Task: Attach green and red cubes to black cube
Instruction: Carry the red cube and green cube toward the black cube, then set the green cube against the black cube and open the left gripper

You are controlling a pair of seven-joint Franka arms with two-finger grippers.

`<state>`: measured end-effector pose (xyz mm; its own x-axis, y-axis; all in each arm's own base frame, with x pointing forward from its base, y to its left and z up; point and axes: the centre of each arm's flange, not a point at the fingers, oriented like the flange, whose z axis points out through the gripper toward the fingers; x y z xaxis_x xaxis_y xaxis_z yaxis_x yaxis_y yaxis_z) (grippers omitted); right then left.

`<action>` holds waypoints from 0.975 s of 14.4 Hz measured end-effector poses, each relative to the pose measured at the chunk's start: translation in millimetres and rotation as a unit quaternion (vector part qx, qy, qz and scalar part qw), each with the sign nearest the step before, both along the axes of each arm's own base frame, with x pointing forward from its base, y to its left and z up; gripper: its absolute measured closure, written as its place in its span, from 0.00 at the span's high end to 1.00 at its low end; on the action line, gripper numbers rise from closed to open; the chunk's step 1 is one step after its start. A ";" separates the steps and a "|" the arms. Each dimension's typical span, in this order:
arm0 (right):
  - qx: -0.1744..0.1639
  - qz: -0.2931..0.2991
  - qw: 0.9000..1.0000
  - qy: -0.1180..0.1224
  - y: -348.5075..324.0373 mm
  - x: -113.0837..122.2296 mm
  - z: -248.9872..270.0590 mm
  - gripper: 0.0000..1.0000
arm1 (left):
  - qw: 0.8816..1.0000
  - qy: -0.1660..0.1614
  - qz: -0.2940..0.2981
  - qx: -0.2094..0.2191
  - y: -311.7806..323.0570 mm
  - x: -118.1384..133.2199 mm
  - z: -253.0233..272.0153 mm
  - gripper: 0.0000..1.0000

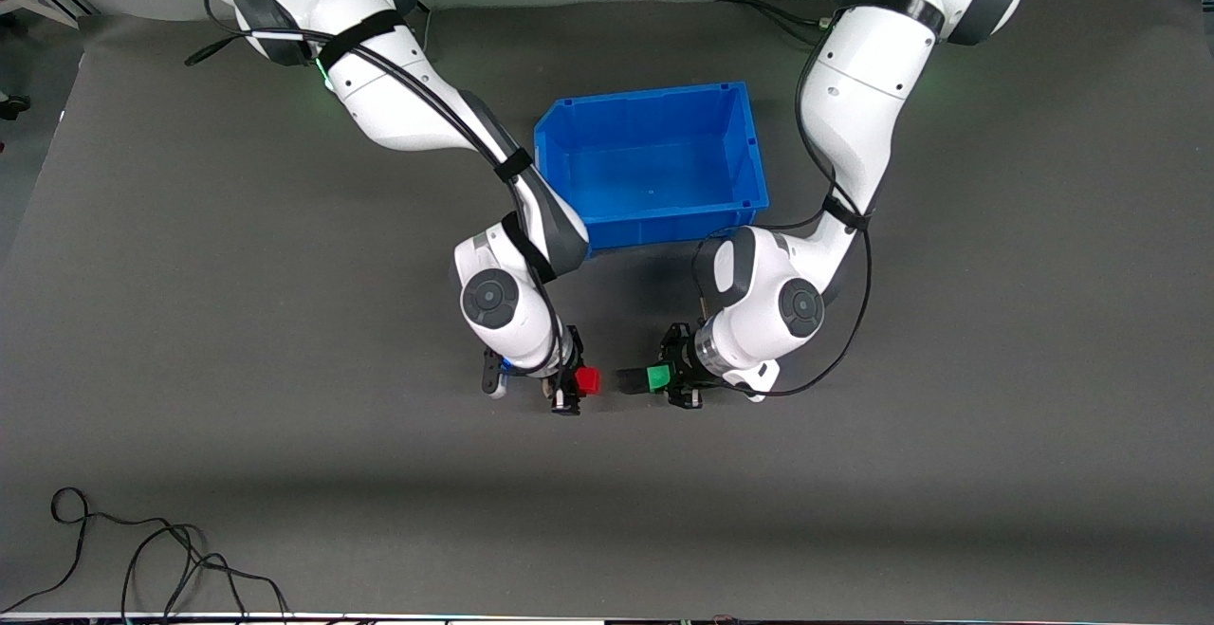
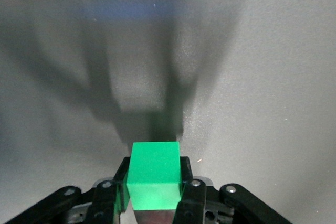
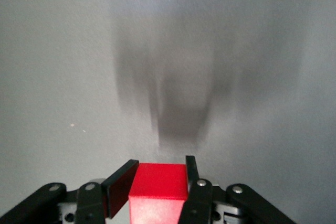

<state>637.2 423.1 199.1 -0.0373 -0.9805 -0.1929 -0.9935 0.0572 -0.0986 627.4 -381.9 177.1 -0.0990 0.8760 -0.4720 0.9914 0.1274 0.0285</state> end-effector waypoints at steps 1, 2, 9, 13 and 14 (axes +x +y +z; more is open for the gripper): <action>0.001 -0.002 1.000 0.001 4.9 -2.2 -2.2 0.42 | 1.000 -0.001 0.000 0.000 -2.3 -1.2 -2.8 0.39; 0.000 -0.002 1.000 0.001 9.3 -4.4 -5.0 0.42 | 1.000 -0.003 0.001 0.000 -4.2 -1.4 -4.0 0.40; 0.005 -0.006 1.000 -0.013 20.2 -5.4 -17.5 0.42 | 1.000 -0.020 -0.010 0.012 -0.2 8.1 0.3 1.00; 0.004 -0.007 1.000 -0.018 21.8 -1.5 -31.8 0.42 | 0.998 -0.012 -0.055 0.037 51.0 35.3 3.1 1.00; 0.005 -0.007 1.000 -0.020 22.7 -0.6 -31.4 0.42 | 0.996 -0.005 -0.077 0.038 67.2 41.0 5.8 1.00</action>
<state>636.6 445.9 167.7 -0.0424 -0.9779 -0.2047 -0.9880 0.0715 -0.1370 668.3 -314.7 182.9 0.0434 0.9134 -0.4048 0.9987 -0.0288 0.0421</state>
